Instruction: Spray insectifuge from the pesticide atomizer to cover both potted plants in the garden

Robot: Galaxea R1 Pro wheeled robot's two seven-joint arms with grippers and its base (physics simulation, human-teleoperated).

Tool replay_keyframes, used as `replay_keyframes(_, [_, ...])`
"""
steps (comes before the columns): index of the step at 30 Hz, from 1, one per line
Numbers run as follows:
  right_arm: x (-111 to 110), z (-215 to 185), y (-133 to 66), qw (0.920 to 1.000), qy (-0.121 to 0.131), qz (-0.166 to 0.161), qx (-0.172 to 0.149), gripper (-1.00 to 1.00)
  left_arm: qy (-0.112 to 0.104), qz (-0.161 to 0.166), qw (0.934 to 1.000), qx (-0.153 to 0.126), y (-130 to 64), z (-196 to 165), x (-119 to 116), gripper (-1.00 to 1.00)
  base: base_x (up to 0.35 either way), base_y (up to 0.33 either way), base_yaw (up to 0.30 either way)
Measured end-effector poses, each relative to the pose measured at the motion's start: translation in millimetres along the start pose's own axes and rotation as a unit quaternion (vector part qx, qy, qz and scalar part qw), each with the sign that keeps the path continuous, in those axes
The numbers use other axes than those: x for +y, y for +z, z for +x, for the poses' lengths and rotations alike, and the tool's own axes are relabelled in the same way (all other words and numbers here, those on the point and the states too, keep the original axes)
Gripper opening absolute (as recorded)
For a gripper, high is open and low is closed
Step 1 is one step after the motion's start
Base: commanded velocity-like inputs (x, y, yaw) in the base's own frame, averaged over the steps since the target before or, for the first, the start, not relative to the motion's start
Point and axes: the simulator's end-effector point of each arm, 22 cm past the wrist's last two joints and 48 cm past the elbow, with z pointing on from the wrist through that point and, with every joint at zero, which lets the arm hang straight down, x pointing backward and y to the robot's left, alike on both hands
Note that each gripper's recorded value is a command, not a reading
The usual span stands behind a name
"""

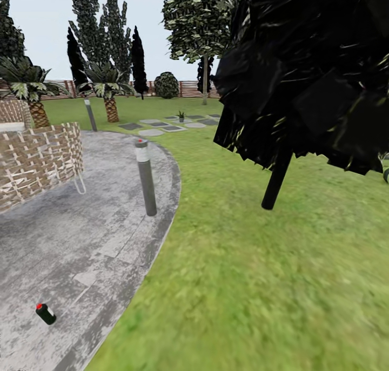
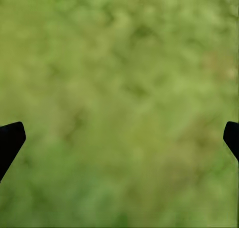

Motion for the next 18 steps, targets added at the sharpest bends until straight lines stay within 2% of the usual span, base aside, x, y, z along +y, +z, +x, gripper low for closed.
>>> replay_keyframes(13, [0.2,0.0,0.0,1.0,0.0,0.0,0.0,1.0,-0.006,-0.002,1.0,-0.001,0.1,-0.6,1.2,1.0,0.247,-0.217,0.276])
replay_keyframes(18, [0.0,0.0,0.0,1.0,0.0,0.0,0.0,1.0,-0.007,-0.002,1.0,-0.001,0.1,-0.6,1.7,1.0,0.301,-0.12,0.276])
